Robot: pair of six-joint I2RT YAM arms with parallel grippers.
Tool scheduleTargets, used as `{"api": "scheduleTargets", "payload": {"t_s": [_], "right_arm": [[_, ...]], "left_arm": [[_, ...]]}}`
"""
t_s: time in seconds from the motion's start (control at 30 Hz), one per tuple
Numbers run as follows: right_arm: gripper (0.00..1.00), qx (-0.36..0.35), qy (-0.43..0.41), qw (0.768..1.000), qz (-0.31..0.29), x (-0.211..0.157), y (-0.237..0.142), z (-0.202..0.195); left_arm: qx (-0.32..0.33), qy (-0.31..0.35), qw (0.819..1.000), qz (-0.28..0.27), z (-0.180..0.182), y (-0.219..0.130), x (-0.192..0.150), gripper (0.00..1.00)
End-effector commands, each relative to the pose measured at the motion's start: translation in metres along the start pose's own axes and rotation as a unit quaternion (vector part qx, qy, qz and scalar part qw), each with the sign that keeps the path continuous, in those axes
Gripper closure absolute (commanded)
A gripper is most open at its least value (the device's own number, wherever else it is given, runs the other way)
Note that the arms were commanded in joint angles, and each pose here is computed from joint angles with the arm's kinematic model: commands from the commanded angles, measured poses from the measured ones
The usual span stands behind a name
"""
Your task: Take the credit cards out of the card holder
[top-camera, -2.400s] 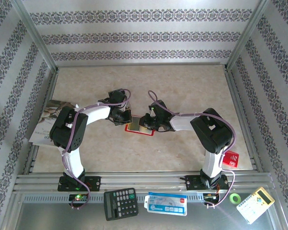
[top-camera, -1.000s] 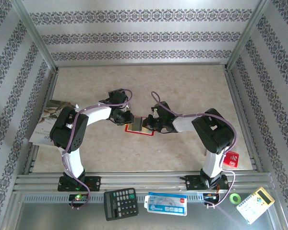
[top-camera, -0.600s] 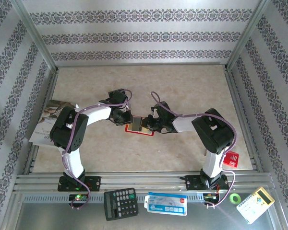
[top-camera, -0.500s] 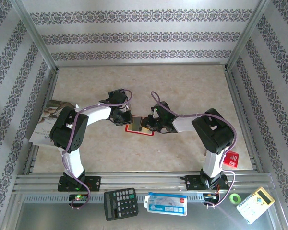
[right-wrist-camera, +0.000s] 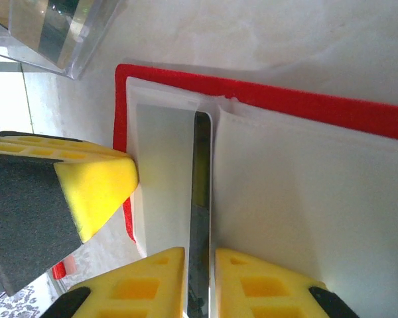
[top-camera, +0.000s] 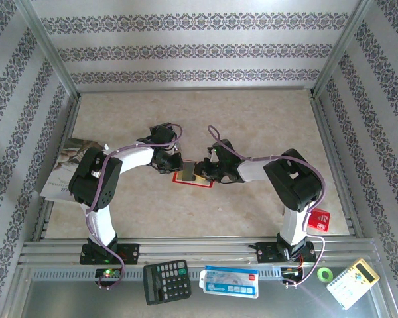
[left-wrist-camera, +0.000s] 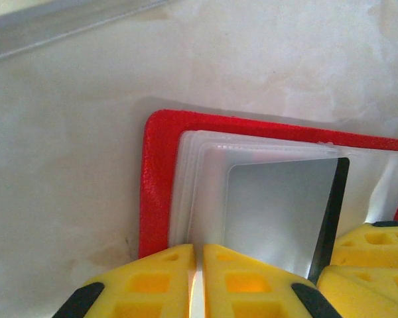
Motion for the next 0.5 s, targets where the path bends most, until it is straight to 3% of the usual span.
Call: {"api": "scheduleTargets", "payload": {"t_s": [0.0, 0.47], "right_arm": [[0.81, 0.005, 0.004, 1.000, 0.006, 0.003, 0.004, 0.002], [0.97, 0.001, -0.007, 0.999, -0.033, -0.001, -0.018, -0.010]], "left_arm": [[0.037, -0.012, 0.998, 0.047, 0.016, 0.008, -0.018, 0.87], [0.042, -0.009, 0.998, 0.038, 0.014, 0.003, -0.015, 0.84]]}}
Point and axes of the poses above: each hand's point on the last joint's axis, 136 mm out from that joint toward the fingers, its own y axis out along the fingers, its own z axis along the line the jaws close on, x = y × z, the point moved 7 cm from there along -y, back along the fingers, and after that the axes turned 14 degrees about y, right-handed, at the moved point
